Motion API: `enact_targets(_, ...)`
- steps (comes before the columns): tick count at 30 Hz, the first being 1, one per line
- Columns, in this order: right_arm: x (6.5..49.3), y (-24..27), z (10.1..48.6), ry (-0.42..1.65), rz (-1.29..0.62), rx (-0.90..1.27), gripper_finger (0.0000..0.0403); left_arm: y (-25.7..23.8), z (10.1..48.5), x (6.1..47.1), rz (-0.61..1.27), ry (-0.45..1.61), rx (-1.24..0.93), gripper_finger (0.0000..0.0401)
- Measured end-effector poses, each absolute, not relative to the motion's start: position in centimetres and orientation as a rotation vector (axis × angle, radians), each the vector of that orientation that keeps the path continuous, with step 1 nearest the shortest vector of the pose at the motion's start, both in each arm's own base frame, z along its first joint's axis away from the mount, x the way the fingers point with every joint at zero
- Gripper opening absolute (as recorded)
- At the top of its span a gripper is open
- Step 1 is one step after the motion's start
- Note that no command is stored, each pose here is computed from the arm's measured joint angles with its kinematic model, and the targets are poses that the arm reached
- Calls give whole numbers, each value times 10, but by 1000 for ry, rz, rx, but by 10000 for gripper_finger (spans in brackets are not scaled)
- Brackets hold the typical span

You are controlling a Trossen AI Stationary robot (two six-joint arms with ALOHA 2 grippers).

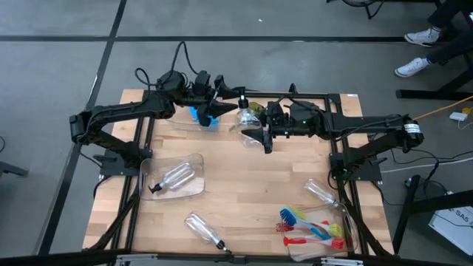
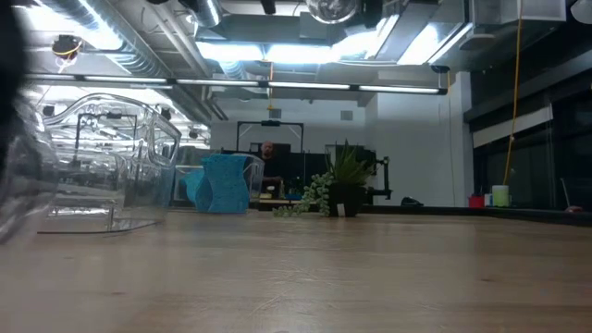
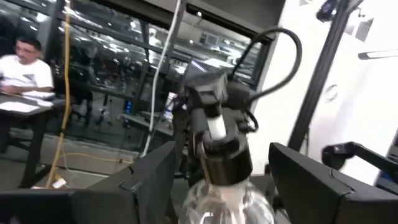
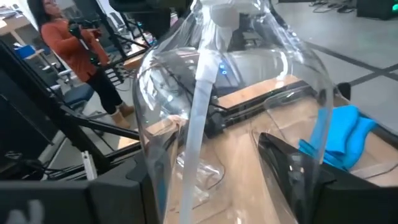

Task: Pick & Place Kitchen Sink Supplies
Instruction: Put the transparent soap dispenser into the middle transparent bin

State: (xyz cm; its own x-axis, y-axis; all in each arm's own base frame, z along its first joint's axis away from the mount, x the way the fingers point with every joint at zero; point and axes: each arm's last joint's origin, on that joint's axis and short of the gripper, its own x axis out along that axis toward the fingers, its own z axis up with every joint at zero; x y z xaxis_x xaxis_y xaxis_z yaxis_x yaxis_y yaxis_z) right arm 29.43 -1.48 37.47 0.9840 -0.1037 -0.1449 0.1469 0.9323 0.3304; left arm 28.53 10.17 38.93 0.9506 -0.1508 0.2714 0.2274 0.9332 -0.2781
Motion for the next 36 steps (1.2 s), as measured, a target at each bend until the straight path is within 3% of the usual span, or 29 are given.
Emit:
enact_targets(11,293,-16,370,171,-188,298,216,97,386,291,-50,-270,-289,247)
enact_targets(26,293,-19,368,183,-222,289,216,80,381,297,-122,-206,-327,247)
enact_targets(36,293,-19,368,181,-231,291,216,83,382,298,-26,-237,-326,244)
